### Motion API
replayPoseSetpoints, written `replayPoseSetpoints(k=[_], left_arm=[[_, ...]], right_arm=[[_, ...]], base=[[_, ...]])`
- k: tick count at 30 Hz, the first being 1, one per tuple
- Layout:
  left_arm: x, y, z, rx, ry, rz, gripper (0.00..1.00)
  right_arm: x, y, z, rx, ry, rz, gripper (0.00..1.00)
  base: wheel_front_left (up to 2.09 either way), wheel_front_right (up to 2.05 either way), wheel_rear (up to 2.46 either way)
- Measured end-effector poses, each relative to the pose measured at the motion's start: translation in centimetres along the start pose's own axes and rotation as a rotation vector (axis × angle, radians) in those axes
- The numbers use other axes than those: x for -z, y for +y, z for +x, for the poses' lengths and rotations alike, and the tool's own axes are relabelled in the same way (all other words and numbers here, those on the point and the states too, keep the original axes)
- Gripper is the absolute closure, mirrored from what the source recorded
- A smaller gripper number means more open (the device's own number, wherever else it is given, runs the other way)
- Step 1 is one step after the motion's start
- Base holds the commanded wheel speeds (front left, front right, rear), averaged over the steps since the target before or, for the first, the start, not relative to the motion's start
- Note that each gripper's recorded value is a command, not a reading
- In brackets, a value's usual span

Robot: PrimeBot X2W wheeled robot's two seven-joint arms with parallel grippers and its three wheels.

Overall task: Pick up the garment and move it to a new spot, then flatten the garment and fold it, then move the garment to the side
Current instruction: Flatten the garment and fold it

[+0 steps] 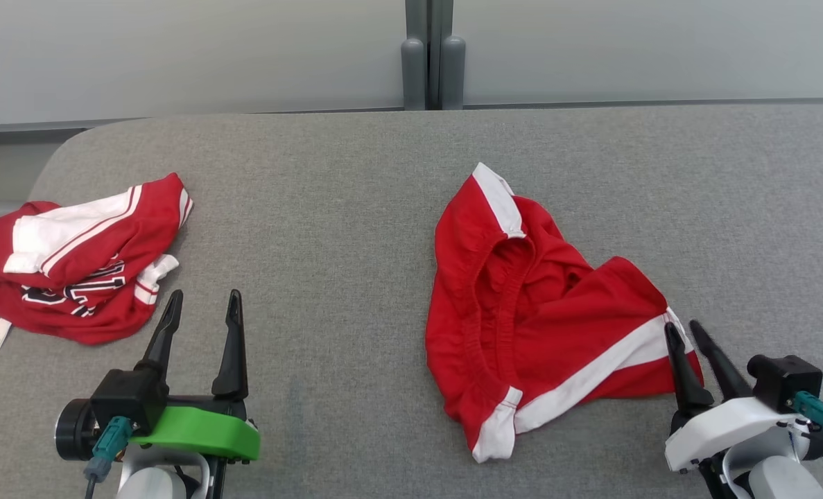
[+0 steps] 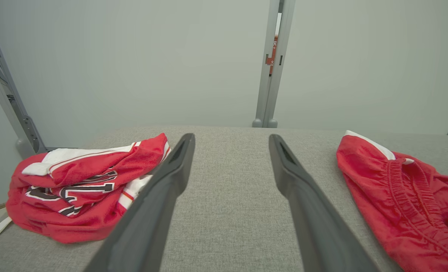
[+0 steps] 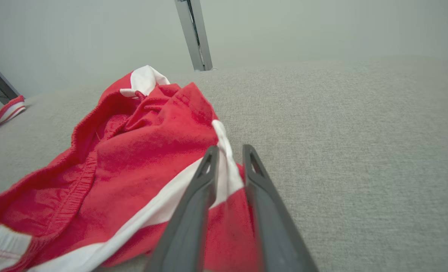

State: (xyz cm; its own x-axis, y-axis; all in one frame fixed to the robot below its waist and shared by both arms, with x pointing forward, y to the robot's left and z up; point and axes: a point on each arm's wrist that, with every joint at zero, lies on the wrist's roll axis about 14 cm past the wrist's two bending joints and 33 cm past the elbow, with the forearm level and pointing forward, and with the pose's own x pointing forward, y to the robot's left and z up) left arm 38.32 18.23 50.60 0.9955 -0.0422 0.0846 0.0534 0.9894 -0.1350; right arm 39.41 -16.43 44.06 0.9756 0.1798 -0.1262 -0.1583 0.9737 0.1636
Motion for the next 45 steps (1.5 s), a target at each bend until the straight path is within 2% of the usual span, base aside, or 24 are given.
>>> replayPoseSetpoints(k=[9, 18, 22, 28, 34, 39, 45], left_arm=[[-0.3, -0.5, -0.1, 0.015, -0.008, -0.001, 0.0], [-0.1, -2.4, 0.2, 0.075, -0.004, 0.006, 0.0], [0.1, -6.8, 1.0, 0.223, 0.004, 0.026, 0.0], [-0.2, -15.9, 2.0, 0.527, -0.012, 0.073, 0.0], [0.6, -22.8, 1.4, 0.773, 0.013, 0.109, 0.0], [4.6, -25.2, -0.5, 0.911, 0.146, 0.155, 0.0], [10.2, -24.5, -2.8, 1.002, 0.34, 0.25, 0.0]], right_arm=[[-6.5, 0.2, -0.4, 0.028, -0.216, -0.031, 0.0], [-8.2, 1.4, -2.0, 0.029, -0.288, -0.02, 0.0], [-8.1, 0.8, -2.3, 0.05, -0.285, -0.027, 0.0], [-8.0, -0.2, -2.3, 0.081, -0.281, -0.033, 0.0], [-7.8, -1.0, -2.4, 0.107, -0.275, -0.03, 0.0], [-7.3, -2.4, -3.1, 0.156, -0.262, -0.027, 0.0], [-6.8, -3.8, -3.6, 0.204, -0.247, -0.023, 0.0]], base=[[0.0, 0.0, 0.0], [0.0, 0.0, 0.0], [0.0, 0.0, 0.0], [0.0, 0.0, 0.0], [0.0, 0.0, 0.0], [0.0, 0.0, 0.0], [0.0, 0.0, 0.0]])
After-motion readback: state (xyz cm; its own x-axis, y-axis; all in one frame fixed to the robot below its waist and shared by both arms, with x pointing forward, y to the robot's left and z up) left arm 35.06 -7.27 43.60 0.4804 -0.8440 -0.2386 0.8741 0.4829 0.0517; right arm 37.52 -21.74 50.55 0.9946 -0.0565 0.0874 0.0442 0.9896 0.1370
